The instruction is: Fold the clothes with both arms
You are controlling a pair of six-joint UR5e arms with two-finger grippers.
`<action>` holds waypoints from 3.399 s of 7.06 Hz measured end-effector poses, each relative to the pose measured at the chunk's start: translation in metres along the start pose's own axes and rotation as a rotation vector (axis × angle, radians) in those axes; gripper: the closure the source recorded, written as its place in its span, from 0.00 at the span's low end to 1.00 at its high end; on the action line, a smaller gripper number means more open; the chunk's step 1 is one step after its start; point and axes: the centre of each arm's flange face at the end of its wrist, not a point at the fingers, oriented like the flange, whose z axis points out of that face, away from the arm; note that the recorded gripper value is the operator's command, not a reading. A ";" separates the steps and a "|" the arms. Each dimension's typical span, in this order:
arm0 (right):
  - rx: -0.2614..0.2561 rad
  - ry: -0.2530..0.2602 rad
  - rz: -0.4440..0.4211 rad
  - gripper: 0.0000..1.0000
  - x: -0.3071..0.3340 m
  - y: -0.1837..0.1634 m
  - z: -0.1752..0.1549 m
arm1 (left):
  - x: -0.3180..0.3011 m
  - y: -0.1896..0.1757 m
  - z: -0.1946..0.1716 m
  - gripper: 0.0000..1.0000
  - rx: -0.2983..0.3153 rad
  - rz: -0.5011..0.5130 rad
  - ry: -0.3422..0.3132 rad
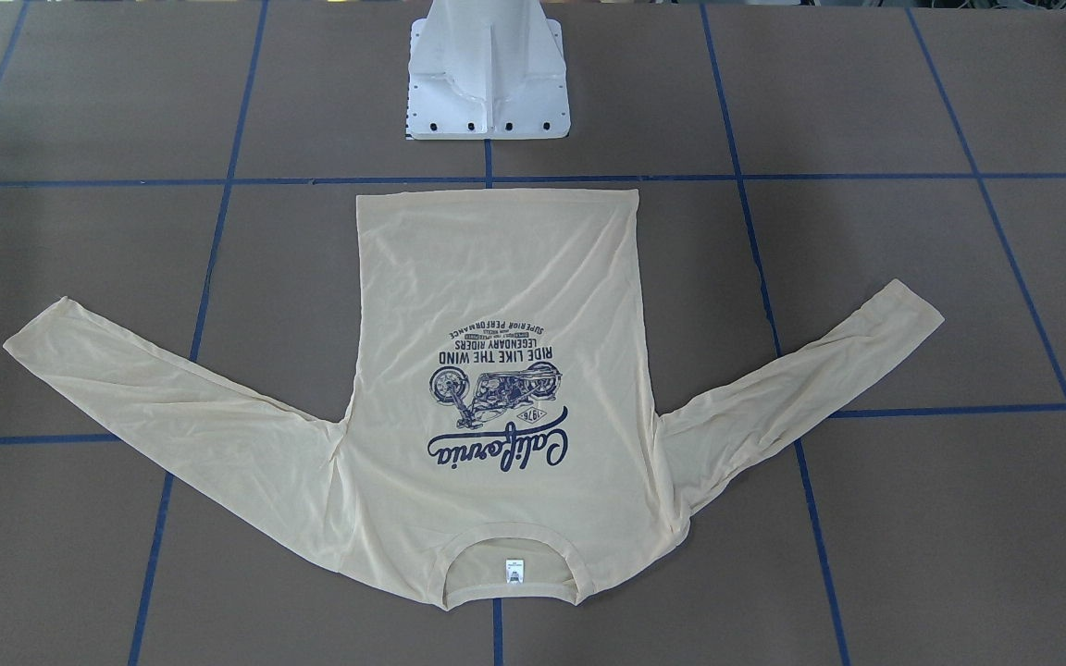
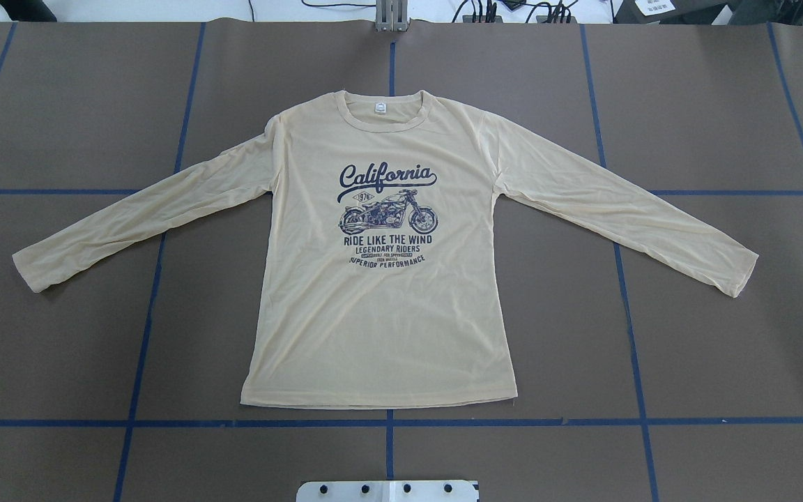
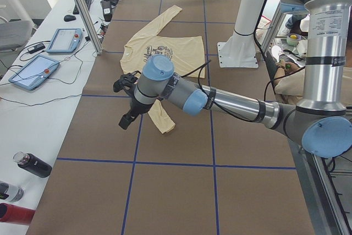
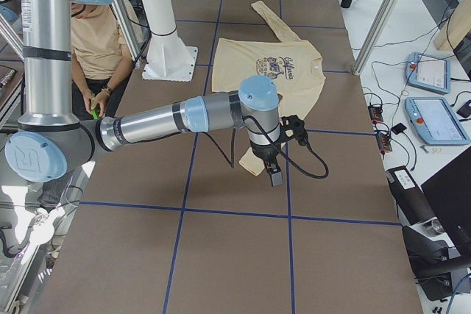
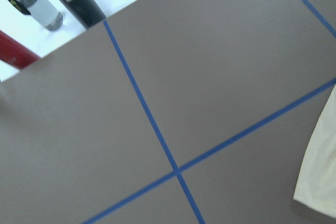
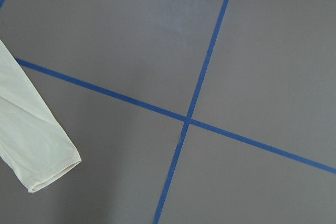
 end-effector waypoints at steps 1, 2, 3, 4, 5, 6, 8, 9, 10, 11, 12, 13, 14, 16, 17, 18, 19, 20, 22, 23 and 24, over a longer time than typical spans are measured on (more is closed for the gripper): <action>0.040 -0.018 0.009 0.00 -0.004 -0.004 -0.003 | -0.008 -0.030 0.008 0.00 0.031 -0.041 0.003; 0.077 -0.050 0.030 0.00 -0.010 -0.005 -0.004 | -0.009 -0.047 0.016 0.00 0.056 -0.074 0.013; 0.105 -0.073 0.026 0.00 -0.017 -0.006 -0.001 | -0.004 -0.055 0.025 0.00 0.080 -0.101 0.028; 0.101 -0.095 0.015 0.00 -0.031 -0.008 0.011 | 0.010 -0.063 0.035 0.00 0.104 -0.116 0.051; 0.080 -0.103 0.018 0.00 -0.055 -0.015 0.031 | 0.027 -0.067 0.046 0.00 0.122 -0.104 0.078; 0.075 -0.096 0.053 0.00 -0.085 -0.023 0.053 | 0.041 -0.068 0.055 0.00 0.133 -0.084 0.099; 0.116 -0.072 0.149 0.02 -0.144 -0.019 0.107 | 0.052 -0.069 0.063 0.00 0.136 -0.066 0.118; 0.139 -0.069 0.169 0.03 -0.151 -0.005 0.145 | 0.054 -0.069 0.064 0.00 0.136 -0.064 0.120; 0.162 -0.082 0.186 0.07 -0.147 0.009 0.182 | 0.054 -0.069 0.064 0.00 0.136 -0.063 0.121; 0.187 -0.105 0.213 0.14 -0.145 0.019 0.209 | 0.055 -0.069 0.064 0.00 0.136 -0.062 0.121; 0.201 -0.121 0.234 0.23 -0.149 0.025 0.221 | 0.055 -0.069 0.064 0.00 0.136 -0.062 0.122; 0.203 -0.122 0.236 0.25 -0.155 0.030 0.230 | 0.055 -0.069 0.065 0.00 0.135 -0.062 0.122; 0.200 -0.116 0.229 0.25 -0.161 0.034 0.237 | 0.056 -0.069 0.065 0.00 0.134 -0.061 0.123; 0.192 -0.099 0.208 0.25 -0.173 0.040 0.250 | 0.056 -0.069 0.066 0.00 0.134 -0.061 0.124; 0.188 -0.093 0.202 0.26 -0.176 0.043 0.254 | 0.056 -0.069 0.066 0.00 0.133 -0.061 0.124; 0.183 -0.087 0.198 0.26 -0.177 0.046 0.257 | 0.056 -0.069 0.066 0.00 0.133 -0.062 0.124; 0.175 -0.080 0.197 0.30 -0.176 0.051 0.260 | 0.056 -0.068 0.066 0.00 0.132 -0.063 0.123; 0.167 -0.075 0.197 0.34 -0.174 0.056 0.262 | 0.055 -0.067 0.066 0.00 0.131 -0.063 0.123; 0.156 -0.062 0.197 0.39 -0.171 0.065 0.266 | 0.055 -0.066 0.067 0.00 0.130 -0.064 0.123; 0.153 -0.059 0.195 0.45 -0.171 0.067 0.267 | 0.055 -0.066 0.067 0.00 0.129 -0.064 0.123; 0.150 -0.058 0.193 0.51 -0.172 0.069 0.269 | 0.055 -0.066 0.067 0.00 0.128 -0.064 0.123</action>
